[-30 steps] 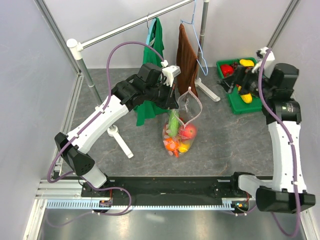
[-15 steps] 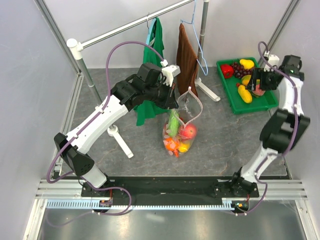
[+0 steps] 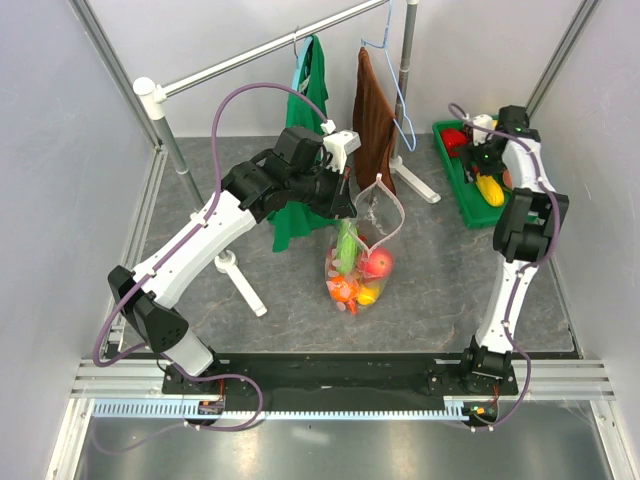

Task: Place the food in the zip-top bag and seal the zipper
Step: Pick up the fake fruit from the bin.

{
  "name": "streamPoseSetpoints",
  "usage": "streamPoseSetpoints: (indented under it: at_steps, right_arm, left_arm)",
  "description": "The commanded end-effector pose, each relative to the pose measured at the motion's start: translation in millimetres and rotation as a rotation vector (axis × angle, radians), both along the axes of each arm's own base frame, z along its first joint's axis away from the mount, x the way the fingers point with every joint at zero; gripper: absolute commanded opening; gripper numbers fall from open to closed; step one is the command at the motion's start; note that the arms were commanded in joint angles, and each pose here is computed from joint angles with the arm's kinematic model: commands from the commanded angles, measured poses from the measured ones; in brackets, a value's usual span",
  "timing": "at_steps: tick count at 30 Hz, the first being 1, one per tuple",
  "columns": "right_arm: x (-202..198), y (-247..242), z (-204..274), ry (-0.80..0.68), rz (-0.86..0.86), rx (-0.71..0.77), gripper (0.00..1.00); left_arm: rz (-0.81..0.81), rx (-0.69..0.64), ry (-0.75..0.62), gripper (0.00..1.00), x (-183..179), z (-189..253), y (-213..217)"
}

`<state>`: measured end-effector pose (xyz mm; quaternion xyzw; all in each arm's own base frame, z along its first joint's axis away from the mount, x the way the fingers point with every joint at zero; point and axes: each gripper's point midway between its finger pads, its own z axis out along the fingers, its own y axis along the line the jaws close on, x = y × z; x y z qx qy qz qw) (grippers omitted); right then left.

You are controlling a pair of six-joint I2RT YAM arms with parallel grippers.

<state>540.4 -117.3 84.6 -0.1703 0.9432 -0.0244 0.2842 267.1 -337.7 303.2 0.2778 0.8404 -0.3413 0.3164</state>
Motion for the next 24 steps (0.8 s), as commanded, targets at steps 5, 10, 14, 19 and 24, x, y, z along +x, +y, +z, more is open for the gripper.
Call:
streamPoseSetpoints:
  at_steps: [5,10,14,19,24]
  right_arm:
    - [12.7,-35.4,-26.9,0.035,-0.048,-0.164,0.84]
    - [8.1,-31.7,-36.3,0.059,-0.048,-0.152,0.79]
    - [-1.1,-30.3,-30.7,0.075,-0.036,-0.152,0.60]
    - [-13.7,-24.2,13.3,0.020,-0.025,-0.119,0.32]
    - [-30.7,5.2,114.6,-0.190,-0.024,0.159,0.13]
  left_arm:
    - [-0.004,-0.017,-0.042,0.02,1.3,9.8,3.6]
    - [-0.004,-0.014,-0.033,0.02,2.6,7.2,2.5]
    - [0.000,-0.012,-0.035,0.02,2.9,7.1,3.2]
    - [0.001,-0.010,-0.026,0.02,2.0,4.7,3.5]
    - [0.001,-0.017,-0.011,0.02,-0.5,4.1,3.1]
